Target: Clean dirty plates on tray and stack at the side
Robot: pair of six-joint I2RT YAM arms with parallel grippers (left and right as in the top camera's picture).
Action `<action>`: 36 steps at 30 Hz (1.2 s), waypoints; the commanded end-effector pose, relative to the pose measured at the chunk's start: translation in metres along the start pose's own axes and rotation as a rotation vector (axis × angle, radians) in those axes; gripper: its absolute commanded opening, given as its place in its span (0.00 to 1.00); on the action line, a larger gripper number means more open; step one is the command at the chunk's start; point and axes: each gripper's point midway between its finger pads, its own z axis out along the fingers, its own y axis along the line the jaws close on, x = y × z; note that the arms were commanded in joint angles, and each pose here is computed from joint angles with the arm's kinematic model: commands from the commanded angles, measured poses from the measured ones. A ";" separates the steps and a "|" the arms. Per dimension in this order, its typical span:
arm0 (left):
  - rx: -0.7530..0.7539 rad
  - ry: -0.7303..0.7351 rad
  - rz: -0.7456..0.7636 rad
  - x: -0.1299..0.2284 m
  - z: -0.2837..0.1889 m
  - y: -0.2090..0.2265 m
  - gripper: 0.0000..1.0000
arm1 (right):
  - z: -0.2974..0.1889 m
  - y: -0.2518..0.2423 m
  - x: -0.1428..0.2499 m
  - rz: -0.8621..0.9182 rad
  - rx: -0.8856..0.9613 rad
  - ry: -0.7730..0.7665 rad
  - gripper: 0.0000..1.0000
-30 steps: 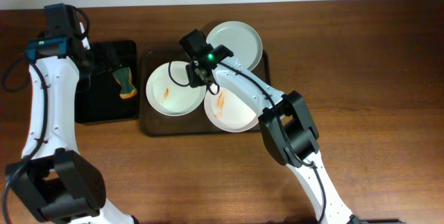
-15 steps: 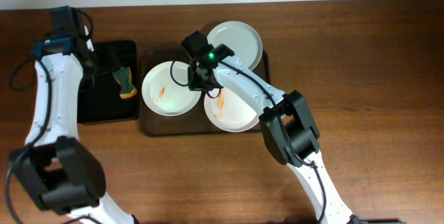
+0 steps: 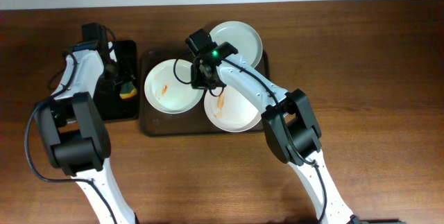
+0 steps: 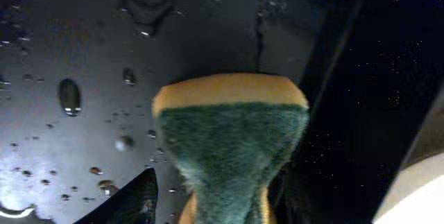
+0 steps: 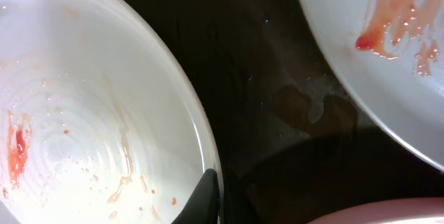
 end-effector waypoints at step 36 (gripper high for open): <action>-0.342 0.146 0.140 0.069 0.043 -0.042 0.01 | 0.003 -0.007 -0.003 0.001 -0.161 0.095 0.04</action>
